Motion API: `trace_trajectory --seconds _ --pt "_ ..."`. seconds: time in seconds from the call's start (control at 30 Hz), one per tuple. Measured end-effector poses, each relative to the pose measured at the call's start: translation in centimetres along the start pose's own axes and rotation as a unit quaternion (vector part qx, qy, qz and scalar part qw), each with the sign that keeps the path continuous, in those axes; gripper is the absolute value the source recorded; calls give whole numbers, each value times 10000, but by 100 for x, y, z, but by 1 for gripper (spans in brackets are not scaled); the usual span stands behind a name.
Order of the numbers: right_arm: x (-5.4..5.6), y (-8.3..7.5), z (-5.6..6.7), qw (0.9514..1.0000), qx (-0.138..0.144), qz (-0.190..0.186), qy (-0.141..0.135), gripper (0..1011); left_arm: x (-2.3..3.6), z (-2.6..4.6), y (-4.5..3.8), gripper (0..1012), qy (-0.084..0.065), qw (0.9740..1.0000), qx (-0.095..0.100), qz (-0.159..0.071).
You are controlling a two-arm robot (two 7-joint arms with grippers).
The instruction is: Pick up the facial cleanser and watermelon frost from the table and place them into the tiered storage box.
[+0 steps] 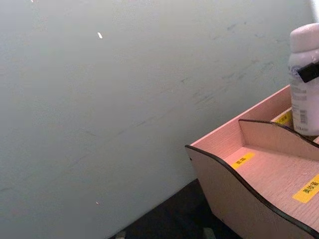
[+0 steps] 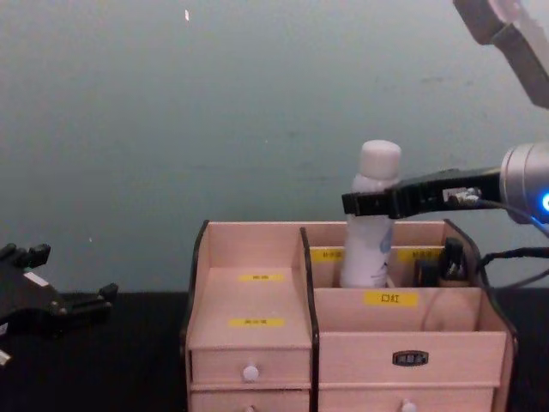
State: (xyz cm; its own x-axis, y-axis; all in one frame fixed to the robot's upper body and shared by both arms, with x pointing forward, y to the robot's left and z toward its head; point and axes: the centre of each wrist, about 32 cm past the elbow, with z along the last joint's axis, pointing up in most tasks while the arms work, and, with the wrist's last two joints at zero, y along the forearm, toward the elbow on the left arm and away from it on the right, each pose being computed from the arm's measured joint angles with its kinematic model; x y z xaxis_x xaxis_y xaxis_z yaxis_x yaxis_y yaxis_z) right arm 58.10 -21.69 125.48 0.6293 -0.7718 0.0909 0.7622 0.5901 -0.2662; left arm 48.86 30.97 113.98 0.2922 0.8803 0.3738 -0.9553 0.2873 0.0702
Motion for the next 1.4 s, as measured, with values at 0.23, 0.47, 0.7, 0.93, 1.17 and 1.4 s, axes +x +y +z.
trace_trajectory --seconds 0.23,0.47,0.7,0.93,1.17,1.4 --pt "-11 40 -38 10000 -54 -5 -18 602 0 0 0 1001 0 10000 0 0" --pt "-24 102 -95 9999 -147 -14 -65 602 0 0 0 1001 0 10000 0 0" --pt "-28 154 -136 9998 -202 -17 -64 602 0 0 0 1001 0 10000 0 0" --pt "-39 195 -169 9997 -259 -7 -55 602 0 0 0 1001 0 10000 0 0" --pt "-47 205 -192 9995 -297 -22 -93 602 0 0 0 1001 0 10000 0 -1" --pt "-48 205 -197 9995 -302 -24 -105 602 0 0 0 1001 0 10000 0 -1"
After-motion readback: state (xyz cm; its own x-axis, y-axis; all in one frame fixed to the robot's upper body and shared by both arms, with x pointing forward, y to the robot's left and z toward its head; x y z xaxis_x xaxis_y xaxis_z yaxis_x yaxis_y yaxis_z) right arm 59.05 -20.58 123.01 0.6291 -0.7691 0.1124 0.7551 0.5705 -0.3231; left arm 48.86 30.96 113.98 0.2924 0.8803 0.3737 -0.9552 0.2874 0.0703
